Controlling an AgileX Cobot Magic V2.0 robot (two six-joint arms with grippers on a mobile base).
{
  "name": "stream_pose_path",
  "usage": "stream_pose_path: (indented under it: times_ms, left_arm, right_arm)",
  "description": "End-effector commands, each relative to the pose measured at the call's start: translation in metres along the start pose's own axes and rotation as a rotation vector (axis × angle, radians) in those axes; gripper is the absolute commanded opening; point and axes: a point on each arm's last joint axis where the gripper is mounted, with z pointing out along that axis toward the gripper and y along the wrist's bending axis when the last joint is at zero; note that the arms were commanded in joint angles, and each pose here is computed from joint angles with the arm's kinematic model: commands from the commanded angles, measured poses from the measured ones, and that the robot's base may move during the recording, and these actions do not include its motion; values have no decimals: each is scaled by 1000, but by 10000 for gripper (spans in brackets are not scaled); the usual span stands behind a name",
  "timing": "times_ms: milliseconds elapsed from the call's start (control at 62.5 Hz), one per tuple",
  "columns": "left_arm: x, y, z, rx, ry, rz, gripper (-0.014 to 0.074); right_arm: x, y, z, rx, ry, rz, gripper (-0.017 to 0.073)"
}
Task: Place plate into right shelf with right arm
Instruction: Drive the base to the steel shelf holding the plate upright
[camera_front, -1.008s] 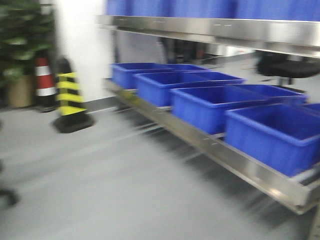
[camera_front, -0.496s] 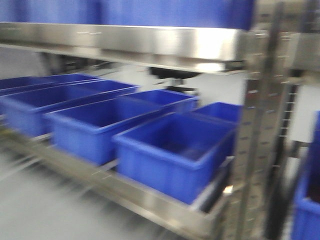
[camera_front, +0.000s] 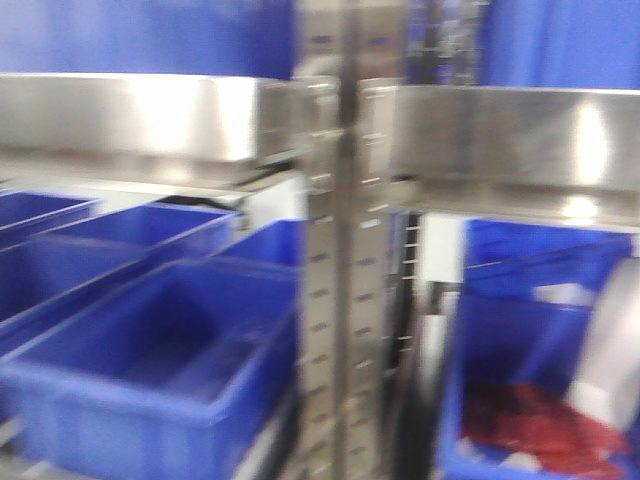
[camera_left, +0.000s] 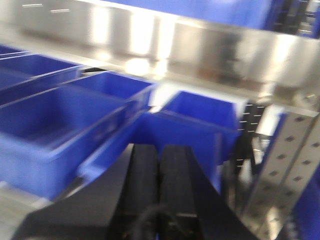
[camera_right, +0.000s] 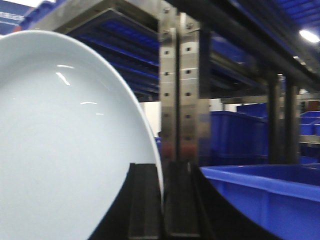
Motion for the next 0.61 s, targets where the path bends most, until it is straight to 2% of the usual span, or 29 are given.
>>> stream_pose_path:
  times_ms: [0, 592]
  left_arm:
    - [-5, -1, 0, 10, -86, -6, -47]
    - [-5, -1, 0, 10, -86, -6, -47]
  right_arm:
    - [-15, 2, 2, -14, -96, -11, 54]
    - [-15, 2, 2, -14, -96, -11, 54]
